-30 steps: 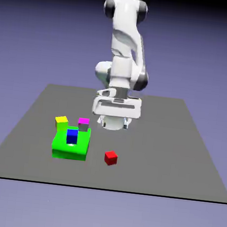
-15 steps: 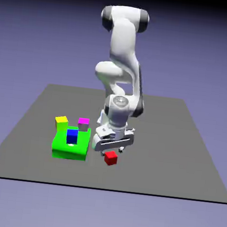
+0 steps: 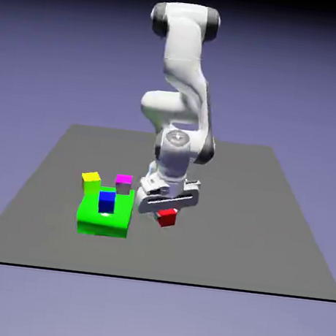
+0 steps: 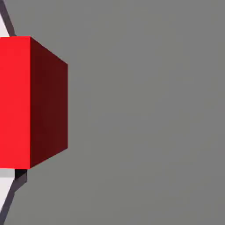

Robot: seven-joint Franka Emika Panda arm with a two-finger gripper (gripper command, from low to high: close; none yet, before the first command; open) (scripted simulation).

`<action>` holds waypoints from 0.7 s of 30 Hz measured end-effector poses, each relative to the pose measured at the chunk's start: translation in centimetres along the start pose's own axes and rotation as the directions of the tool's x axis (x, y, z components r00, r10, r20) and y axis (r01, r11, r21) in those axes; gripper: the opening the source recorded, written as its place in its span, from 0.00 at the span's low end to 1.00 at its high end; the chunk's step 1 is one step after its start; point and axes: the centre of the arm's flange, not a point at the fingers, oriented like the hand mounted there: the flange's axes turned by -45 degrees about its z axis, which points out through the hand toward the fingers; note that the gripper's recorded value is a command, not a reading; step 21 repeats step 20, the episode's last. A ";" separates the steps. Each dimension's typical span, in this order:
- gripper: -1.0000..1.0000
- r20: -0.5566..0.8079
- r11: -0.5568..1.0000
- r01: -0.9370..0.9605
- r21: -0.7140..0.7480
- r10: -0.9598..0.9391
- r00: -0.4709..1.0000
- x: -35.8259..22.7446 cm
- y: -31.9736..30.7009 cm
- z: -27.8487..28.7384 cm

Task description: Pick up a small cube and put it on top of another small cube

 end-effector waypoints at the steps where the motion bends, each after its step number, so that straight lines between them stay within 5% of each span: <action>1: 0.00 0.000 0.997 -0.079 0.004 0.079 0.997 -0.7 1.9 -1.1; 9: 0.00 0.045 0.680 -0.726 0.105 0.726 0.686 -13.6 17.2 -8.4; 17: 0.00 0.045 0.653 -0.753 0.081 0.753 0.657 -15.1 18.0 -2.0; 18: 1.00 0.044 0.652 -0.754 0.079 0.753 0.656 -15.2 17.9 -1.3; 21: 1.00 0.044 0.652 -0.754 0.078 0.753 0.656 -15.2 17.9 -1.3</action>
